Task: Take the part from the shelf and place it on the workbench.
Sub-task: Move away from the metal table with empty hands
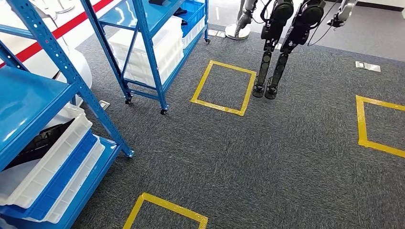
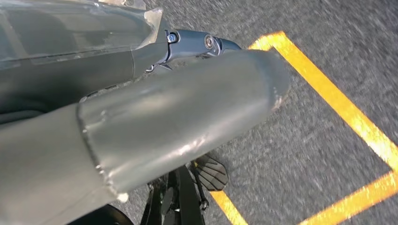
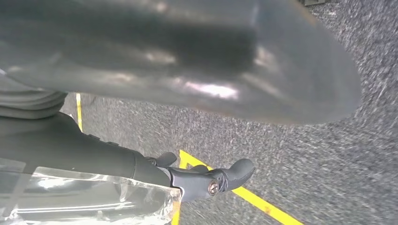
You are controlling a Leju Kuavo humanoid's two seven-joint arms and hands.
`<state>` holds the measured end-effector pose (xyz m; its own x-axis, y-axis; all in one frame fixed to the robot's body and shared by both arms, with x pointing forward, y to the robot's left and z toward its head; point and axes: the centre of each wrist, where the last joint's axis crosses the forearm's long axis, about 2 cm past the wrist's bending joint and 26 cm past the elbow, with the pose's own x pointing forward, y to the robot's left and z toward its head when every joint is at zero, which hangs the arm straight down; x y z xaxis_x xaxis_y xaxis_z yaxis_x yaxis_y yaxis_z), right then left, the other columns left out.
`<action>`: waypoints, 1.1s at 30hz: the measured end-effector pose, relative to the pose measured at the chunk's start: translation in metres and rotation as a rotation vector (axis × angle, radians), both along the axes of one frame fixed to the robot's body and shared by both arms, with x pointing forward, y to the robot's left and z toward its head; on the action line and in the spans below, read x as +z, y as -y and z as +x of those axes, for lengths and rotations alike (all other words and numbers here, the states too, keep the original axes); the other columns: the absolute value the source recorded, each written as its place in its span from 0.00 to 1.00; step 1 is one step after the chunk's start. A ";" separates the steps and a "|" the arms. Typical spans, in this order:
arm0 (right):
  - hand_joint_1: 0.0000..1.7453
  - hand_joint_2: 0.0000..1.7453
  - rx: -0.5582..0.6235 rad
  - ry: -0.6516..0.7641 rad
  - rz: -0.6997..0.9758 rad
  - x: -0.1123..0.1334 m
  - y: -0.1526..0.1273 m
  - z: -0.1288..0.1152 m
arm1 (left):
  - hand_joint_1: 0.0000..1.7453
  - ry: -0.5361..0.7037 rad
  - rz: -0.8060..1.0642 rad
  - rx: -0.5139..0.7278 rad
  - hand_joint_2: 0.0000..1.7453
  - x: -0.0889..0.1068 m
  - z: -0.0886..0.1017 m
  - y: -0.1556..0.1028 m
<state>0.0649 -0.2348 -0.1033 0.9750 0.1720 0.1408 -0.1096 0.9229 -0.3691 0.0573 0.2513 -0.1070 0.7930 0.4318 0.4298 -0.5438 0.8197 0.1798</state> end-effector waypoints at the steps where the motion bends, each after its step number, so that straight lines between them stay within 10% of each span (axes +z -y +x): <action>1: 0.00 0.00 0.000 0.000 0.000 0.000 0.000 0.000 | 0.00 0.001 0.000 0.000 0.00 0.000 0.001 0.000; 33: 0.00 0.00 0.010 -0.006 -0.016 0.000 0.000 0.001 | 0.00 0.006 0.018 -0.008 0.00 0.000 0.002 -0.003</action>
<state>0.0663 -0.2351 -0.1030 0.9741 0.1836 0.1319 -0.1207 0.9157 -0.3832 0.0590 0.2542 -0.1070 0.7939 0.4177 0.4418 -0.5384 0.8207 0.1914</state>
